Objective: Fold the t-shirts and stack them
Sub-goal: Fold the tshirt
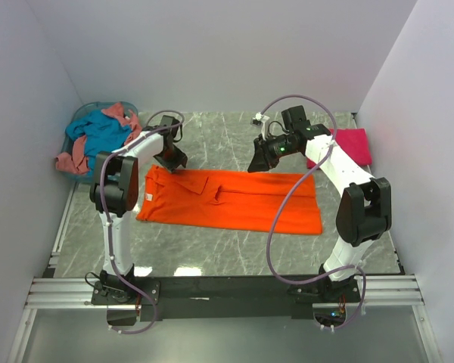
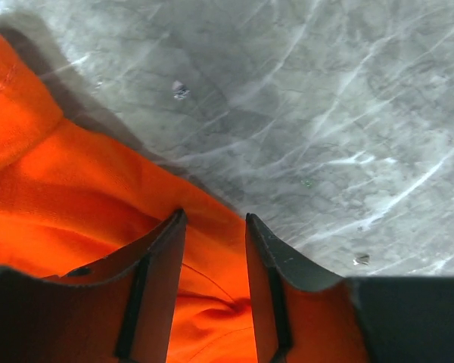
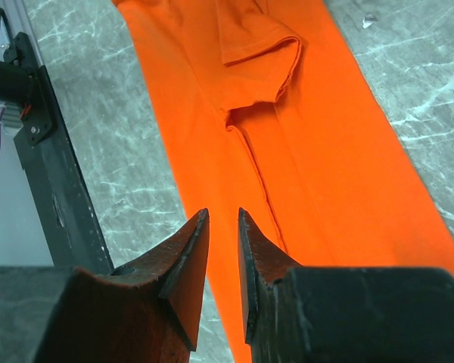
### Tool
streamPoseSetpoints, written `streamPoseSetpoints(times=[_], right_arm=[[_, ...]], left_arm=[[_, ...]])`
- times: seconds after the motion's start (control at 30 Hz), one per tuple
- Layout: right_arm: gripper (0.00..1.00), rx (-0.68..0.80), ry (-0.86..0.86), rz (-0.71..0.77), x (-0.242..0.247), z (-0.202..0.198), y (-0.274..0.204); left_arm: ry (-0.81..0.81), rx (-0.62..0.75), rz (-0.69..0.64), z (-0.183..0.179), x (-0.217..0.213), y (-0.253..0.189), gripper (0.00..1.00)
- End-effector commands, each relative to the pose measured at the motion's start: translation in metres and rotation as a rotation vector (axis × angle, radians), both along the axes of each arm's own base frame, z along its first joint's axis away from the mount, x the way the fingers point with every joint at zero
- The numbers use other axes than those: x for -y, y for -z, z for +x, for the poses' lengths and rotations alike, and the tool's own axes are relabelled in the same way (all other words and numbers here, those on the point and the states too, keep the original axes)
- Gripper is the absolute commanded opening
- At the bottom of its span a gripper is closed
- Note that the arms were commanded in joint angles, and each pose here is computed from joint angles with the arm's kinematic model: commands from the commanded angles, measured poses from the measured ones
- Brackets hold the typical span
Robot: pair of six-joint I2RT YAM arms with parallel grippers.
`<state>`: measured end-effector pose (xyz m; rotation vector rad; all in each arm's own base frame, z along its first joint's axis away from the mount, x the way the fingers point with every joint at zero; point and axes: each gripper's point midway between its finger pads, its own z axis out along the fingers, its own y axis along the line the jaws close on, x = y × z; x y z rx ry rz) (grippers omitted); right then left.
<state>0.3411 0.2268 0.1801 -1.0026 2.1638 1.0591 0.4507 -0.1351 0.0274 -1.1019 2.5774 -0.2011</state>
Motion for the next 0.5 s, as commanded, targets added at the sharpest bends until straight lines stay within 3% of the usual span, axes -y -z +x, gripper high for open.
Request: streamPoseSetpoints(times=[0.0, 0.2, 0.47], right_arm=[[0.29, 0.030, -0.004, 0.031, 0.001, 0.000, -0.012], [0.29, 0.042, 0.008, 0.037, 0.003, 0.001, -0.017], [0.29, 0.040, 0.010, 0.047, 0.005, 0.001, -0.019]], left_arm=[[-0.014, -0.052, 0.065, -0.008, -0.011, 0.005, 0.44], [-0.002, -0.033, 0.061, -0.003, -0.009, -0.010, 0.43], [-0.004, 0.028, 0.083, 0.010, -0.012, -0.042, 0.50]])
